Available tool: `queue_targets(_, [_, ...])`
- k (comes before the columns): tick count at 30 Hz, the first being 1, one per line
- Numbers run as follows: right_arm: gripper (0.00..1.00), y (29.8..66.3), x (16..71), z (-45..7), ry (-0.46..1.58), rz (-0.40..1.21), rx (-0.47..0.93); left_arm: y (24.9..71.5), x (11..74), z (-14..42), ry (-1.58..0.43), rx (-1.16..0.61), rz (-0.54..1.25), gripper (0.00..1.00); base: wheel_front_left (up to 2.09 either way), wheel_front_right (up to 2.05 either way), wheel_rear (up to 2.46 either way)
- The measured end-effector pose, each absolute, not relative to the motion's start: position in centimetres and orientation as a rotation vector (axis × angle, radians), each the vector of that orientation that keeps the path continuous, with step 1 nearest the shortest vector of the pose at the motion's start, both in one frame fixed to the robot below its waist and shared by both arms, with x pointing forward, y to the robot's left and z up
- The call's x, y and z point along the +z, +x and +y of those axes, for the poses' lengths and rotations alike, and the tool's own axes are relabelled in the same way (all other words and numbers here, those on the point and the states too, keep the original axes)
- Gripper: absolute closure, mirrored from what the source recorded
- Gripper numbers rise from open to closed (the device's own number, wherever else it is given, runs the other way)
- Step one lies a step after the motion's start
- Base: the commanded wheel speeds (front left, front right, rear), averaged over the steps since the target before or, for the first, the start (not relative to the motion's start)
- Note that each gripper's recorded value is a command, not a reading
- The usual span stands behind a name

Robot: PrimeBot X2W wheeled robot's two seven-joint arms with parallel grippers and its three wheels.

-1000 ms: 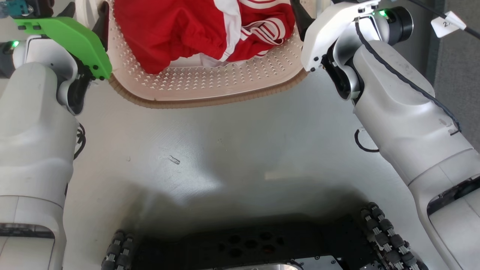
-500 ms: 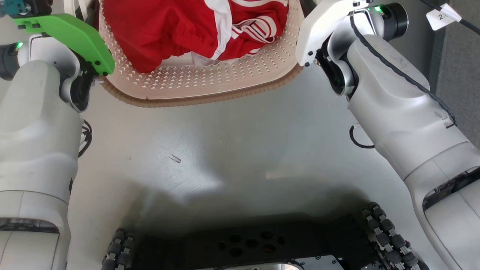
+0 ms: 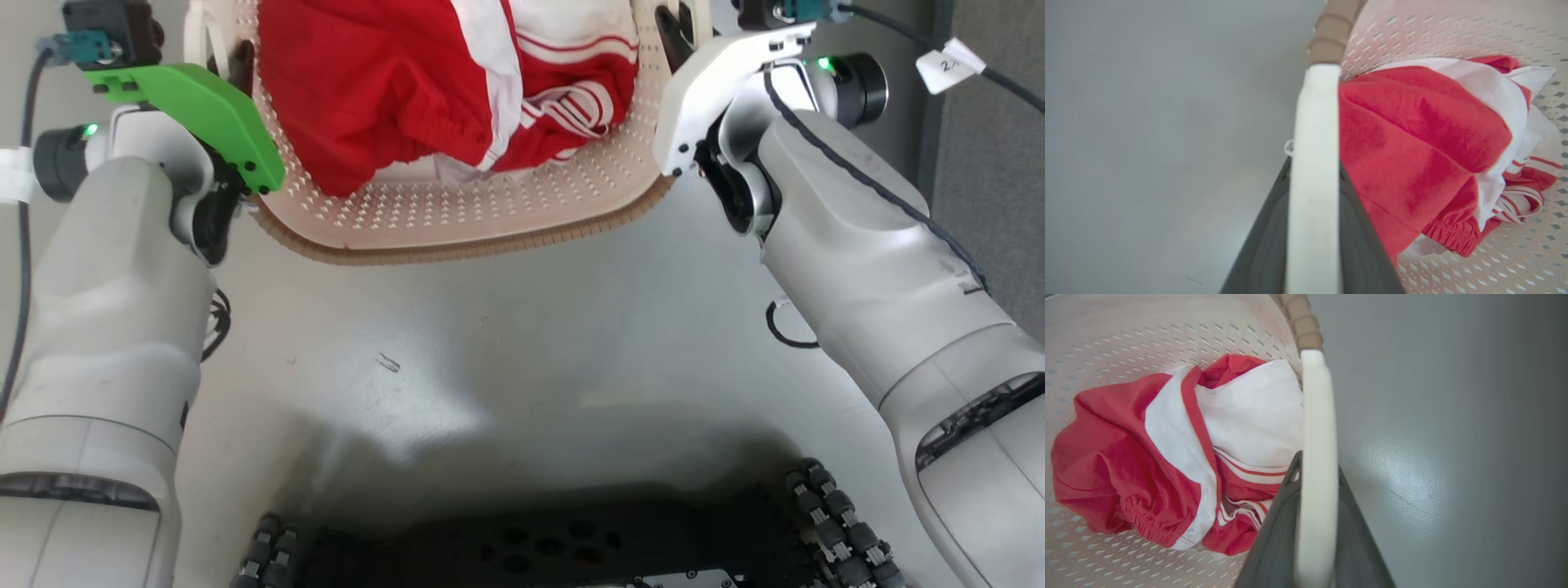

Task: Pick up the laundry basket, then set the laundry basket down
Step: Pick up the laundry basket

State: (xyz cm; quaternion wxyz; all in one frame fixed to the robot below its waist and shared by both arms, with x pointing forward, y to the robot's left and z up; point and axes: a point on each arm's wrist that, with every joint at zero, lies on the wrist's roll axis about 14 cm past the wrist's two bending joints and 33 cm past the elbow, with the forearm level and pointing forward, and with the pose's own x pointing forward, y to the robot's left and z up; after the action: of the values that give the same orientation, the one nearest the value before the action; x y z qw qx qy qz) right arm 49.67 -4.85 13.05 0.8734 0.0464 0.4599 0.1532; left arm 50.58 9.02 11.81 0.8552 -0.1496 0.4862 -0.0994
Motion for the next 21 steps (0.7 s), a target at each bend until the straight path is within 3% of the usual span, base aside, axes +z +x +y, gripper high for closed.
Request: queue_targets(21, [1.00,47.1,17.1,-5.5,0.106,0.985,0.304,47.2,16.1,8.4,-0.343,-0.194,1.072,1.00,0.00,0.00,0.00])
